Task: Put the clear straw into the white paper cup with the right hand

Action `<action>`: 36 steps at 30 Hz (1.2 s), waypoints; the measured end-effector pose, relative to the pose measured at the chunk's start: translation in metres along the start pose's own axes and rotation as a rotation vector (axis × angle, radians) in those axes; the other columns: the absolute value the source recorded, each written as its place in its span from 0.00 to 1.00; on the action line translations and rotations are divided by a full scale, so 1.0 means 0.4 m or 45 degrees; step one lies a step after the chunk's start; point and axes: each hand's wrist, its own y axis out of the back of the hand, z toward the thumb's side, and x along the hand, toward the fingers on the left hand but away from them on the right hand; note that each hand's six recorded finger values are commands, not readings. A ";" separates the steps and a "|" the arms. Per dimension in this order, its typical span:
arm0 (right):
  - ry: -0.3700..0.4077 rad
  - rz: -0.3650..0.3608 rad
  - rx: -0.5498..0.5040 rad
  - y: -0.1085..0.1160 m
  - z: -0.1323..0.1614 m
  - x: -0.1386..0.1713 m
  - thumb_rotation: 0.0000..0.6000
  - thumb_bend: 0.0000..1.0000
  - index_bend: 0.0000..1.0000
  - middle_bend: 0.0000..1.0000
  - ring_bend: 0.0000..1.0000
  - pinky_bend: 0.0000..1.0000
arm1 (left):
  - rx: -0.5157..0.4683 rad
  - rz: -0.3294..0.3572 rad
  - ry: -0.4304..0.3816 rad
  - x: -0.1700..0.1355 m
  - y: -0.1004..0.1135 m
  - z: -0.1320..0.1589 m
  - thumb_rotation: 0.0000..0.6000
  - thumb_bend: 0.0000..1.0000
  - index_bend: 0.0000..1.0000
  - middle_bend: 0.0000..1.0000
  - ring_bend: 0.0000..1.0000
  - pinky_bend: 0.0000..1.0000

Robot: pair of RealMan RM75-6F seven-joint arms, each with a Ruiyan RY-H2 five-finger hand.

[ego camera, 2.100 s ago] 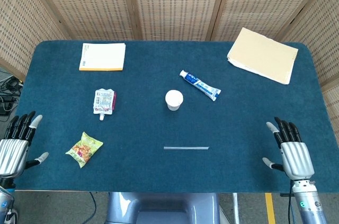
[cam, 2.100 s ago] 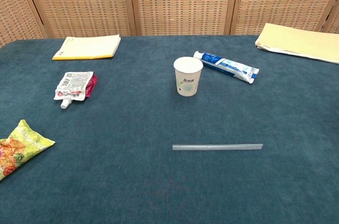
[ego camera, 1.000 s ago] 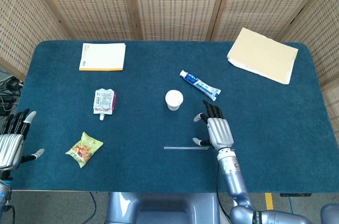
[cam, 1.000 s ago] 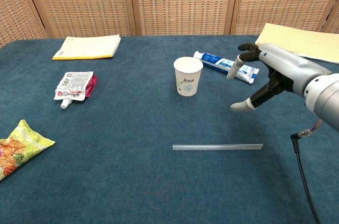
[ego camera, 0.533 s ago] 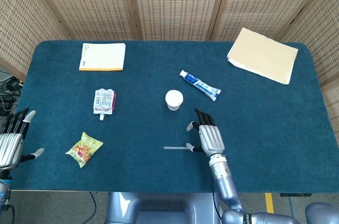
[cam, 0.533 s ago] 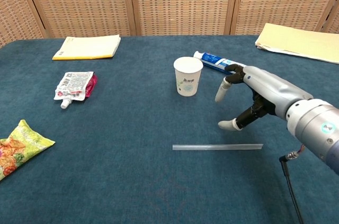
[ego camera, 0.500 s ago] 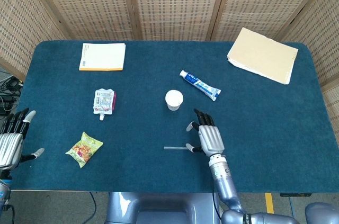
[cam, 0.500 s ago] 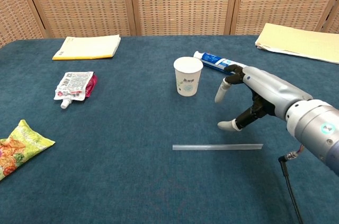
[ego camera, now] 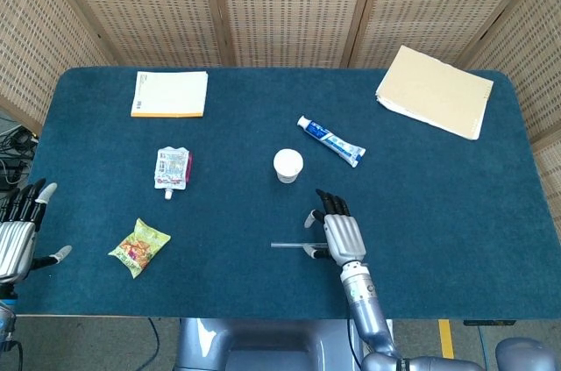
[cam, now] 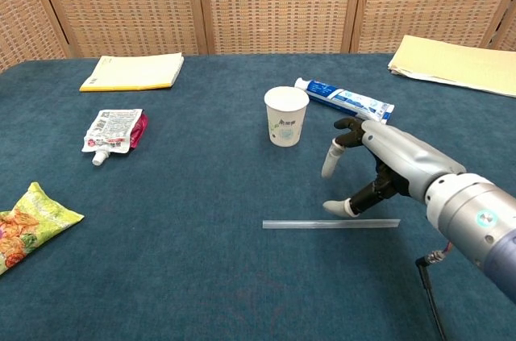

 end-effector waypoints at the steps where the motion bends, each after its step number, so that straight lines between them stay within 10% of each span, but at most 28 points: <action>1: -0.002 0.004 -0.003 -0.005 -0.001 0.000 1.00 0.40 0.51 0.13 0.00 0.00 | 0.000 -0.001 0.001 0.000 0.000 -0.001 1.00 0.07 0.00 0.00 0.00 0.00; 36: -0.038 0.095 -0.049 -0.087 -0.042 -0.023 1.00 0.47 0.56 0.16 0.00 0.00 | 0.006 -0.025 0.017 0.009 -0.014 -0.007 1.00 0.07 0.00 0.00 0.00 0.00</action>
